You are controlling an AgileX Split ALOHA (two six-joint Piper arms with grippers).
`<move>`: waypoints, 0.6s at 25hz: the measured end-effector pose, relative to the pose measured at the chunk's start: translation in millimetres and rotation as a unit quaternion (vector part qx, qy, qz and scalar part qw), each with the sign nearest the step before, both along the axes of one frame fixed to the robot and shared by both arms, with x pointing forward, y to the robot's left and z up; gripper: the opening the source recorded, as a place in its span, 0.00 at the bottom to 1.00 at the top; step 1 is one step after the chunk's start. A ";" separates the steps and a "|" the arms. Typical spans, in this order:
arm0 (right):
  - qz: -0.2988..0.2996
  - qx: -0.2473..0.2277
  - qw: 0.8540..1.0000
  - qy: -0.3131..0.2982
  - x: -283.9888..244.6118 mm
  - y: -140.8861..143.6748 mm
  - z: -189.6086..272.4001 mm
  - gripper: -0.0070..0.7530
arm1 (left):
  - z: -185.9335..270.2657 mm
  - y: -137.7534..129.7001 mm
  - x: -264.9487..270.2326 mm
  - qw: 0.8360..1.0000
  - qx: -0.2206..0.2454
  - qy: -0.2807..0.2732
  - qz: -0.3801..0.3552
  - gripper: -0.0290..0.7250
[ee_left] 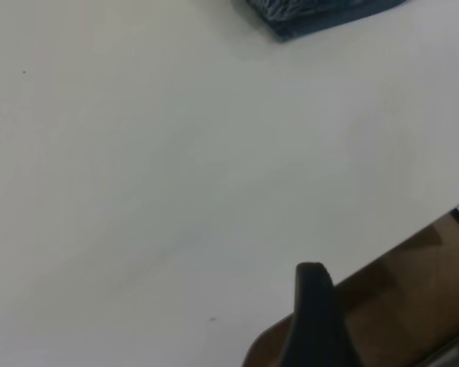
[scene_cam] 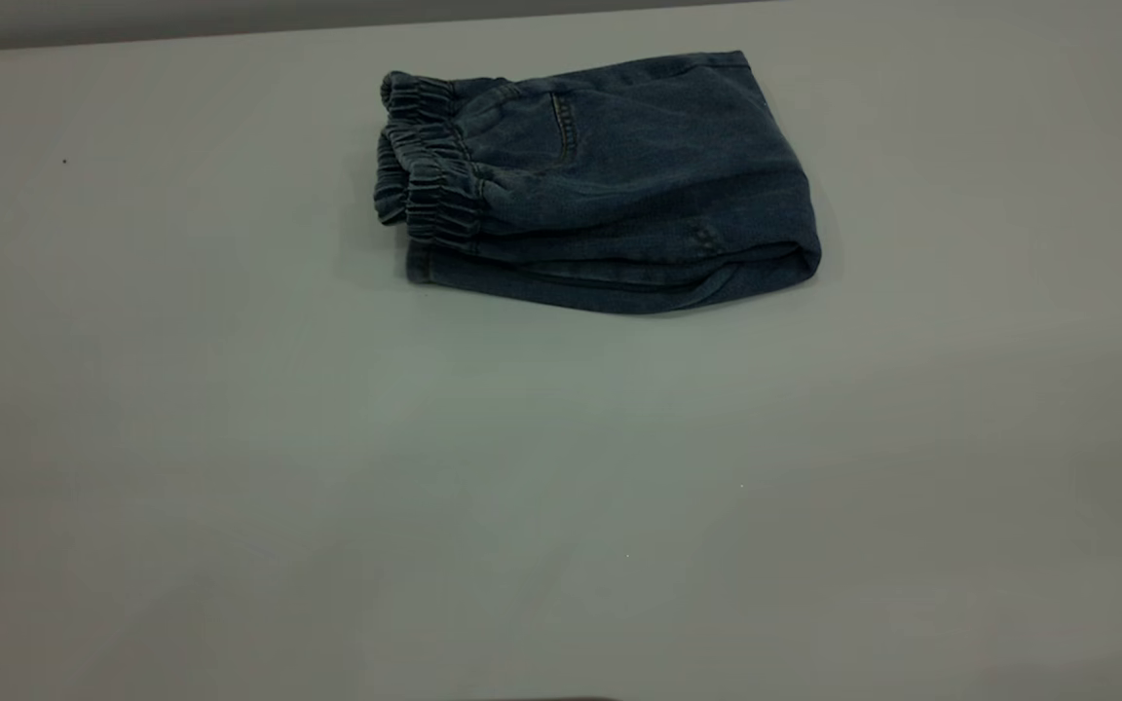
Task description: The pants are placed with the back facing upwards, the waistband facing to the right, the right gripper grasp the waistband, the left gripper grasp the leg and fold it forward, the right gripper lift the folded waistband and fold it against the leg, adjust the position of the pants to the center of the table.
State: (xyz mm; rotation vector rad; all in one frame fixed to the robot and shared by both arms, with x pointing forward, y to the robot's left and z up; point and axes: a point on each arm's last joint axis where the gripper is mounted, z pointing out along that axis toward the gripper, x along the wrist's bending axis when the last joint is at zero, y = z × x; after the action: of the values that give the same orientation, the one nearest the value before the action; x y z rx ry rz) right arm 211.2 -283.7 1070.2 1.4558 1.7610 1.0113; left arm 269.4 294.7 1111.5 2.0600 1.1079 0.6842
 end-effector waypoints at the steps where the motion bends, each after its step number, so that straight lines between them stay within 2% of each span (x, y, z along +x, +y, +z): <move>1: -0.003 -0.002 1.000 0.000 2.7 -0.6 -5.7 0.79 | -3.5 2.1 -2.9 1.000 -0.001 -0.004 0.000 0.64; 7: -0.009 0.000 1.000 0.021 18.4 -1.4 -30.8 0.79 | -28.1 5.7 -9.2 1.000 -0.008 0.007 0.007 0.64; 15: -0.009 0.001 1.000 0.018 19.0 -1.2 -30.6 0.79 | -68.5 -5.9 -5.4 0.997 -0.017 0.077 -0.008 0.64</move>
State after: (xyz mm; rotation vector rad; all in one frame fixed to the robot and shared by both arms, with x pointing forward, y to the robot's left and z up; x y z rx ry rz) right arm 230.2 -284.9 1039.6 1.4967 1.7695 0.9848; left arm 264.0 288.7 1042.9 2.1183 1.1794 0.5020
